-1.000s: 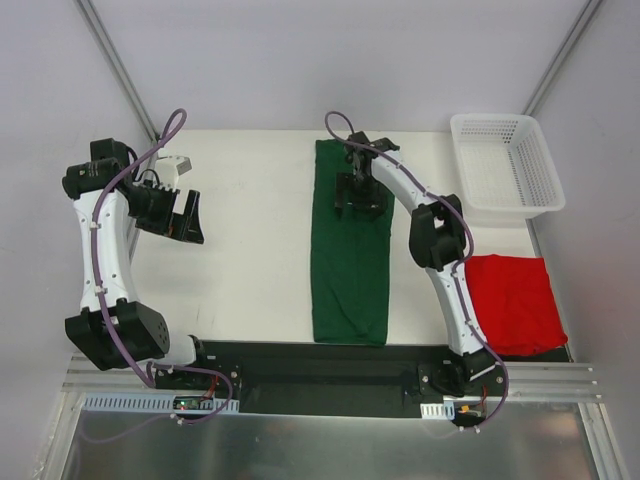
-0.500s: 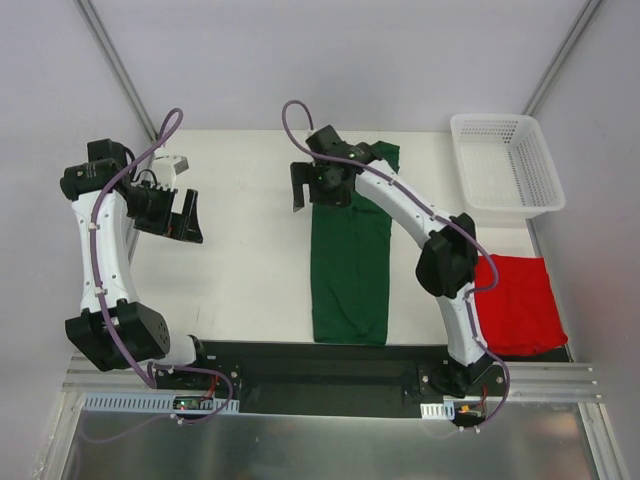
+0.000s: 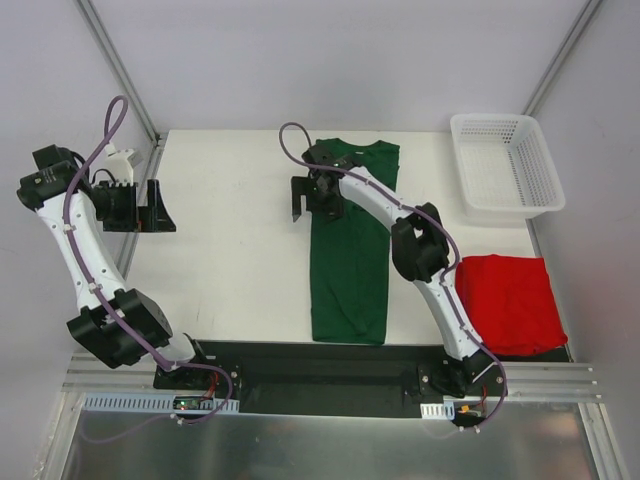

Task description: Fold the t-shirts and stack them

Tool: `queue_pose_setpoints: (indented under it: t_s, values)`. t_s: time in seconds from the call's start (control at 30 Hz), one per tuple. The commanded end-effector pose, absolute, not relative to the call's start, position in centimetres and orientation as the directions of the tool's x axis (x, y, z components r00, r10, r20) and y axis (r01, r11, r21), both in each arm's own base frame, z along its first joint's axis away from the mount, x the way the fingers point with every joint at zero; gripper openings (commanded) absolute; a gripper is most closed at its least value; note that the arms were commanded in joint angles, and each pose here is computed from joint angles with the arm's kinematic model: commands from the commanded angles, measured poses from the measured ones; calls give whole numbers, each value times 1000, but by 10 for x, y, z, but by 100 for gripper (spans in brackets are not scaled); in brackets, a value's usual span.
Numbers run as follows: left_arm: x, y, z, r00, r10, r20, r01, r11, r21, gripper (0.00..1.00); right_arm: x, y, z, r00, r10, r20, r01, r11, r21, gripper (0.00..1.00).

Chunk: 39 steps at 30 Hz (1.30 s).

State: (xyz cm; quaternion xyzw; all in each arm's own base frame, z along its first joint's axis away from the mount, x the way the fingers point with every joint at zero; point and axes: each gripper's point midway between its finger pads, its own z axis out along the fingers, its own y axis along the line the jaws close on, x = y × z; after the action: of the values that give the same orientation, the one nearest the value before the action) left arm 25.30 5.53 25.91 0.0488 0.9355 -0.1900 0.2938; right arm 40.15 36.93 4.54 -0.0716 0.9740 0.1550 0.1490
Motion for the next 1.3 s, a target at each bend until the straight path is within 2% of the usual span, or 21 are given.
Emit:
queue_pose_setpoints:
  t_s: [0.0, 0.1, 0.3, 0.5, 0.9, 1.1, 1.27]
  values:
    - [220, 28, 262, -875, -46, -482, 202, 870, -450, 99, 428, 381, 71, -930, -15, -366, -164, 911, 377, 96]
    - [219, 29, 262, -875, -46, -482, 200, 872, -446, 99, 427, 384, 76, -936, 1, -353, -155, 898, 412, 96]
    - [221, 30, 263, -876, -52, -480, 196, 870, -453, 99, 439, 391, 84, -919, 36, -393, -156, 882, 445, 96]
    - [221, 29, 263, -877, -59, -477, 190, 870, -456, 99, 438, 401, 61, -941, 46, -335, -130, 865, 485, 96]
    - [219, 27, 260, -880, -66, -470, 186, 862, -471, 99, 392, 429, 23, -982, -56, -179, -148, 821, 552, 96]
    - [218, 25, 259, -881, -67, -469, 187, 860, -474, 99, 373, 445, 24, -980, -120, -156, -190, 786, 588, 96]
    - [215, 23, 258, -881, -69, -468, 187, 858, -478, 99, 382, 446, 25, -979, -99, -178, -186, 791, 583, 96]
